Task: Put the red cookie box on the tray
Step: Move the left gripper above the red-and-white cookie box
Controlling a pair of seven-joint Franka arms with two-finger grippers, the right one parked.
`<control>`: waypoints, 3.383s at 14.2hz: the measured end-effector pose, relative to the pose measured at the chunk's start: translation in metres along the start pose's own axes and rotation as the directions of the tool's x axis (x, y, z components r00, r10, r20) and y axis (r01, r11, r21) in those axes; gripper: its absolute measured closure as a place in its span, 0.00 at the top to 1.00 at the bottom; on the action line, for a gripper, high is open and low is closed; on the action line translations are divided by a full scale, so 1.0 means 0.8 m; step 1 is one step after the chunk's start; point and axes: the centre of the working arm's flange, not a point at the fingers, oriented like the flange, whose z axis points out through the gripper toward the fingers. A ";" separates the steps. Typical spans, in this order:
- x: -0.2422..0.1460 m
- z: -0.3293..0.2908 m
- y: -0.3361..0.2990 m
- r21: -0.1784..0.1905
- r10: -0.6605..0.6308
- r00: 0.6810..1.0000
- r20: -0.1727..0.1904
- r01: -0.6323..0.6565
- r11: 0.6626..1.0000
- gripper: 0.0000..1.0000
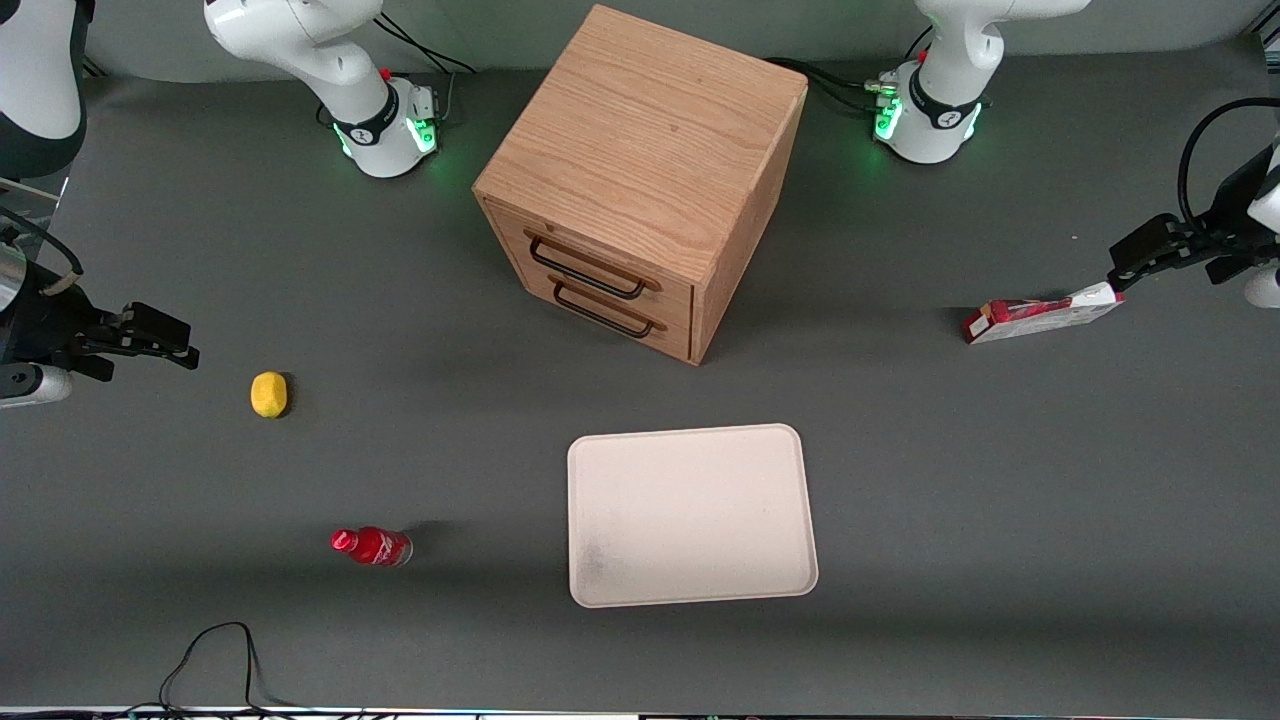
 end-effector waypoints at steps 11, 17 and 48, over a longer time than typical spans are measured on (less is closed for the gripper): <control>0.002 0.005 0.001 -0.006 0.003 1.000 0.009 -0.003 1.000 1.00; 0.002 0.008 -0.011 -0.005 -0.015 1.000 0.024 0.015 1.000 1.00; -0.158 0.056 -0.168 0.053 -0.868 0.494 0.045 0.867 0.496 1.00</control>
